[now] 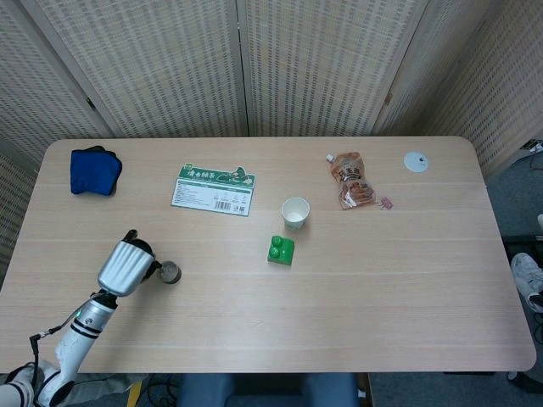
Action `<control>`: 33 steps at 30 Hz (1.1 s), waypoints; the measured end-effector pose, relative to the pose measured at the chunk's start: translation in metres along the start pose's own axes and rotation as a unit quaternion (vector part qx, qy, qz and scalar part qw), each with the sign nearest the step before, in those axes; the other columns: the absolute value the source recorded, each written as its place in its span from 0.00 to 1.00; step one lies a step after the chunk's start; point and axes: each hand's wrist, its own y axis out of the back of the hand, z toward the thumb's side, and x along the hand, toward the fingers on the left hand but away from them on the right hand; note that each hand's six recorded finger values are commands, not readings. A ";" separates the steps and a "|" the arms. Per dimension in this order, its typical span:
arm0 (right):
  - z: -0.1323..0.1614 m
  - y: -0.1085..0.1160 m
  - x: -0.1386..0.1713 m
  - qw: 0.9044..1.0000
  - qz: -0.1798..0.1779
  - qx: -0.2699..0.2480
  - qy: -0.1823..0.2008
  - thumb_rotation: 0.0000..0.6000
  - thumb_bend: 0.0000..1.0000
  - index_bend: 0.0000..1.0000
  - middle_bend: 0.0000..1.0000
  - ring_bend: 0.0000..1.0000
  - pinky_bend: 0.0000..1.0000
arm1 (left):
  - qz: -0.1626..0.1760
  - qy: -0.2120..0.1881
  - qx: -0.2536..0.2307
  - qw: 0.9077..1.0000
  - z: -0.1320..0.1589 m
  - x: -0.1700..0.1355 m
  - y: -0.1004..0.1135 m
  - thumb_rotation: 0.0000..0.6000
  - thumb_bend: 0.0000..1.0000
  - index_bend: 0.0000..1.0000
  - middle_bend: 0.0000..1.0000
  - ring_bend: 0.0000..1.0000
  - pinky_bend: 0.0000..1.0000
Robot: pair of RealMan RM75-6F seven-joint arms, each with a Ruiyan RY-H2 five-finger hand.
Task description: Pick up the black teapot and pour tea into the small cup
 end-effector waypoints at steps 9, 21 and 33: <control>0.000 0.000 0.000 1.000 0.000 0.001 0.000 1.00 0.08 0.10 0.09 0.08 0.20 | 0.000 -0.003 0.012 1.000 -0.003 0.000 -0.002 0.96 0.37 1.00 1.00 0.97 0.37; 0.001 0.000 -0.001 1.000 0.000 0.000 0.000 1.00 0.08 0.10 0.09 0.08 0.20 | -0.001 -0.002 0.024 1.000 -0.006 -0.001 -0.003 0.96 0.37 1.00 1.00 0.97 0.37; 0.001 0.000 -0.001 1.000 -0.001 -0.001 0.001 1.00 0.07 0.10 0.09 0.08 0.20 | 0.000 -0.005 0.029 1.000 -0.005 -0.002 -0.002 0.99 0.37 1.00 1.00 0.97 0.37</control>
